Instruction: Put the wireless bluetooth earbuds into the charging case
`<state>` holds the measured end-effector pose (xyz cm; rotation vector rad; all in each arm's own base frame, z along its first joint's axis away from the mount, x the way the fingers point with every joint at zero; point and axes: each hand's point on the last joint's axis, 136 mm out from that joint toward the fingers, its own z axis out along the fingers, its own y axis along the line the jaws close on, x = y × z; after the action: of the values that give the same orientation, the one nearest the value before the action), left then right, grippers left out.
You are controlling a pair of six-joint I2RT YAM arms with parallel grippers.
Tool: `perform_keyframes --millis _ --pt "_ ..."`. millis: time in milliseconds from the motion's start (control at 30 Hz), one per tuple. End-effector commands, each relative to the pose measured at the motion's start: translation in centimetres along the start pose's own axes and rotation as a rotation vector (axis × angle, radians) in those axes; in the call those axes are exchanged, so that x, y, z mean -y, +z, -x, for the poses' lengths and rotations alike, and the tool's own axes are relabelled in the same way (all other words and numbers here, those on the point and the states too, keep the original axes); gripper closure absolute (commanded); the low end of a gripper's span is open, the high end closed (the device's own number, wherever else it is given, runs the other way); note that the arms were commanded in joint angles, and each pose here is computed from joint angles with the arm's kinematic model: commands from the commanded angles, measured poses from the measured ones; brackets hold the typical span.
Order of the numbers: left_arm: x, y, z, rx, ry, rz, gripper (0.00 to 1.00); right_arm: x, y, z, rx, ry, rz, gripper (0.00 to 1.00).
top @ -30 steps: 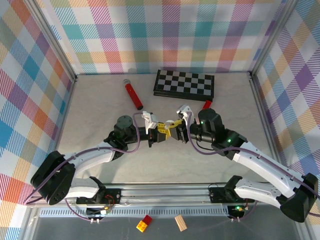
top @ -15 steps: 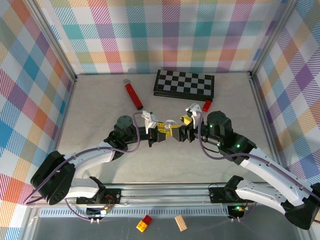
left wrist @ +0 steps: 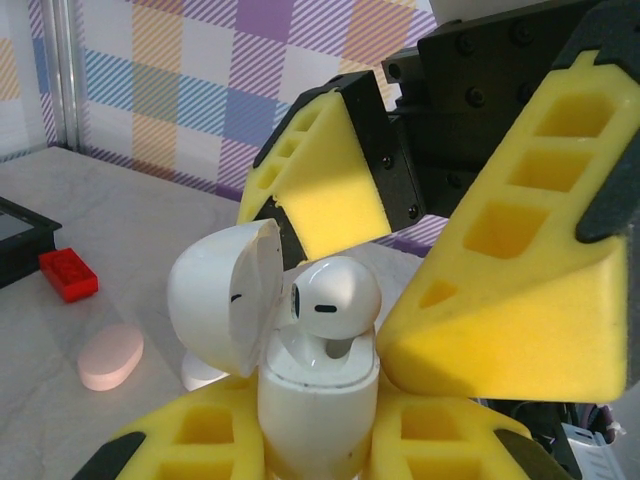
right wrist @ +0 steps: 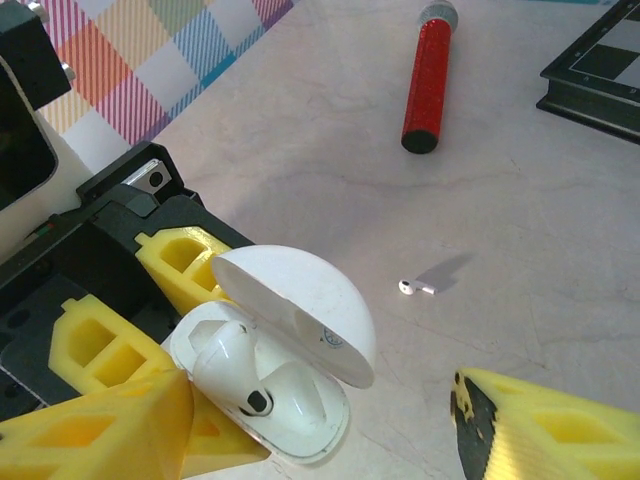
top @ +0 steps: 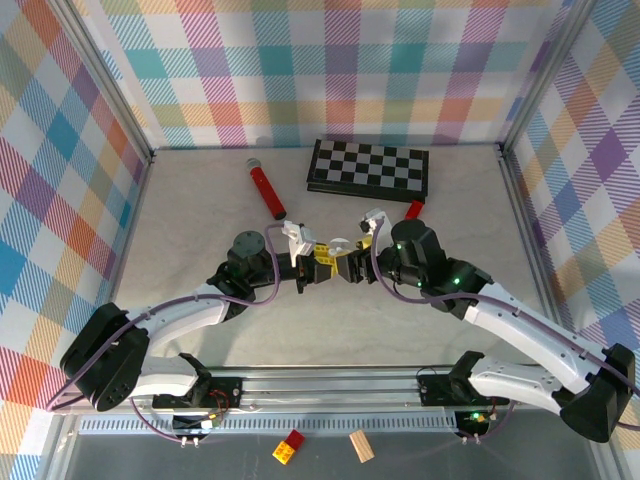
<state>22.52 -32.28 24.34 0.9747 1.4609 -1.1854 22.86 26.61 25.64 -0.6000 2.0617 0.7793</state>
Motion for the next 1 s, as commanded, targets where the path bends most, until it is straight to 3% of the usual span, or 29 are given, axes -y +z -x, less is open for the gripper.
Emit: perform_keyframes --millis 0,200,433,967 --pt "1.0 -0.2 1.9 0.045 0.043 -0.027 0.93 -0.6 -0.2 1.0 0.015 0.007 0.02 0.3" --pt "0.8 -0.2 1.7 0.043 0.045 -0.017 0.93 -2.5 -2.5 2.1 0.092 -0.031 0.123 0.23" --pt "1.0 -0.2 2.0 0.05 0.049 -0.023 0.93 -0.6 -1.8 1.4 0.05 -0.002 0.025 0.25" --pt "1.3 -0.4 1.7 0.037 0.058 -0.03 0.93 0.6 -0.6 1.6 0.03 0.073 -0.022 0.32"
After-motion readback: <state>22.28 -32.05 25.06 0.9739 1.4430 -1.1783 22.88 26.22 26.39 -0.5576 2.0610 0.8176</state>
